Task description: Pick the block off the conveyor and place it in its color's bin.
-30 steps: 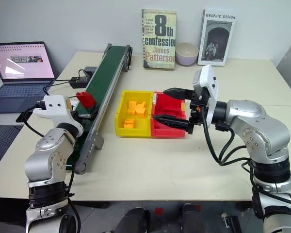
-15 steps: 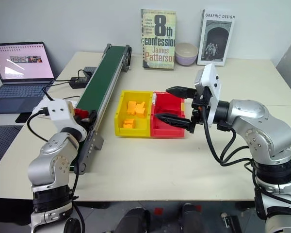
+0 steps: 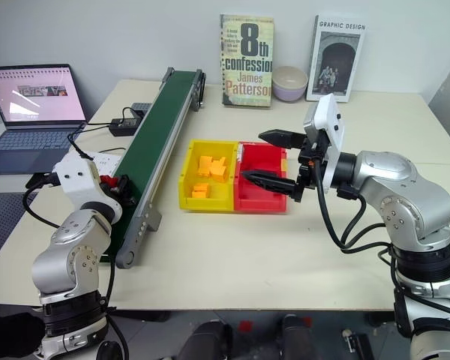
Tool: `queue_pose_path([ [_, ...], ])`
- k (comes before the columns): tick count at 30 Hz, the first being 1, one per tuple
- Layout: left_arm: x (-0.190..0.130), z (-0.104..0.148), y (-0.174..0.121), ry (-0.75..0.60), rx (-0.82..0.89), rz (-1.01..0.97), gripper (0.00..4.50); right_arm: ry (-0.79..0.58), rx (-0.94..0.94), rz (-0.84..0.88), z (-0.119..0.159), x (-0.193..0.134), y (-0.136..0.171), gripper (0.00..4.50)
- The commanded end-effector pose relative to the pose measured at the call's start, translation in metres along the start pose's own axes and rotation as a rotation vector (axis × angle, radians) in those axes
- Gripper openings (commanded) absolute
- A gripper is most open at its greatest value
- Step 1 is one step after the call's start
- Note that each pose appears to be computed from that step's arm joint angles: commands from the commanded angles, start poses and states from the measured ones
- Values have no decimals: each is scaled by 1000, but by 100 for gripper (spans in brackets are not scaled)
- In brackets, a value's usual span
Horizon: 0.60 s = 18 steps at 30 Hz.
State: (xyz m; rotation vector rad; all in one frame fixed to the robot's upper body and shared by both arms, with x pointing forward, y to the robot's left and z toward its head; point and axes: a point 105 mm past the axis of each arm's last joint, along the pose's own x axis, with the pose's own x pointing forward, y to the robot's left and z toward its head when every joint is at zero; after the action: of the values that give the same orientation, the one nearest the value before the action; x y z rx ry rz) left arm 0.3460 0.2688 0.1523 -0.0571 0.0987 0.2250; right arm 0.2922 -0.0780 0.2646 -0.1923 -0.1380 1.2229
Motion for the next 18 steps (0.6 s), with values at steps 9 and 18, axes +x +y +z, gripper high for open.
queue_pose_path([
  [9,-2,80,-164,-136,309,-877,153,141,-108,-394,-8,-38,-13,450],
  [18,7,51,-242,-154,627,-1220,153,162,-36,-562,-30,-47,2,450],
])
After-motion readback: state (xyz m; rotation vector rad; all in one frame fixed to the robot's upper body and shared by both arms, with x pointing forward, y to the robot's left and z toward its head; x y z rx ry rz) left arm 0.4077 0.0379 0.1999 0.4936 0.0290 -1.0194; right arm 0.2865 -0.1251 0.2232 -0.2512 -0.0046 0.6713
